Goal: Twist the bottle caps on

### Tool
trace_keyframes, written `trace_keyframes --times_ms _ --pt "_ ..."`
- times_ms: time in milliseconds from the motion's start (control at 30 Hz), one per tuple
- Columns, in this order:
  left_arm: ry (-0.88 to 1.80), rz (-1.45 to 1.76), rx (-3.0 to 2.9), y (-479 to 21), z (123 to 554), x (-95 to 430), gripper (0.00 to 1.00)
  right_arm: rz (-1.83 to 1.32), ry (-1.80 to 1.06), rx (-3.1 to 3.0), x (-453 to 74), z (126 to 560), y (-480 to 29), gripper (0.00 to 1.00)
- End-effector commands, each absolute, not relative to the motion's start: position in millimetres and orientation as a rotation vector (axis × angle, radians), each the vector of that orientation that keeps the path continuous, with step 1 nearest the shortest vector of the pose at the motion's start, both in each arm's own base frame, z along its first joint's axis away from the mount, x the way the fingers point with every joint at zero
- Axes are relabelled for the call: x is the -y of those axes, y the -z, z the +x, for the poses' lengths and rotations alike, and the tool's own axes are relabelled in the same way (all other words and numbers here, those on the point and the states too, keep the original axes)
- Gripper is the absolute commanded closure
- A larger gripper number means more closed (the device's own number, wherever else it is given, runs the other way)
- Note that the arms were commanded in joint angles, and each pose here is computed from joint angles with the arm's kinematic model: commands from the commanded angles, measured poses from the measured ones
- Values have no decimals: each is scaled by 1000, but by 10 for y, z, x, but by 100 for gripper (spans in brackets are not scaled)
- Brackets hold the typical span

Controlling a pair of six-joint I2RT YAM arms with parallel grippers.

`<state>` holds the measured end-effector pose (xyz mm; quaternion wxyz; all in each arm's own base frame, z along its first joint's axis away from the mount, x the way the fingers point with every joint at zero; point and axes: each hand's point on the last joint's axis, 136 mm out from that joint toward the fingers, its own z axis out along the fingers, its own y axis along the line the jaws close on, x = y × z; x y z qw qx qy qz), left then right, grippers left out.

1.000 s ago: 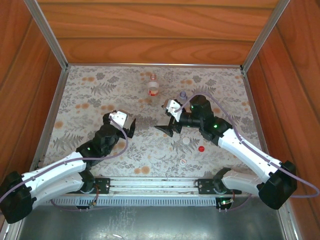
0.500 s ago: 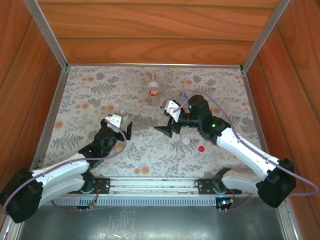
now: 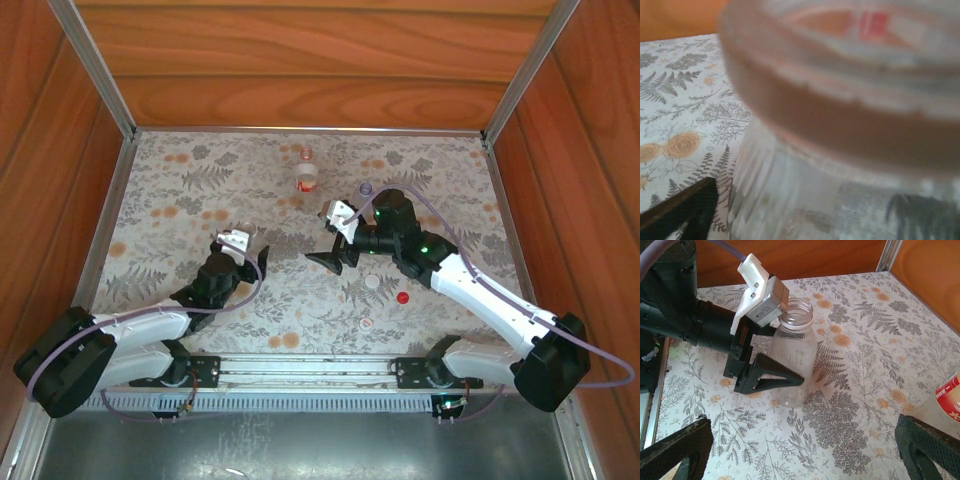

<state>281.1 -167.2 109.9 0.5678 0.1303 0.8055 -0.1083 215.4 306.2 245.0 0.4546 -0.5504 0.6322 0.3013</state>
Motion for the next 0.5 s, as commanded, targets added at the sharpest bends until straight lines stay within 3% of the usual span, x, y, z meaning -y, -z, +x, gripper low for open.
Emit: trace_keyframes --times_ms 0,133,467 --pt "292 307 -1859 -1179 2827 1719 19 -1361 -762 -1534 -3127 2142 -2548 0" --pt "310 306 -1860 -1179 2811 1731 30 -1349 -758 -1538 -3134 2167 -2547 0" --pt "401 434 -1826 -1305 2802 2003 32 -1265 -700 -1607 -3011 2233 -2475 0"
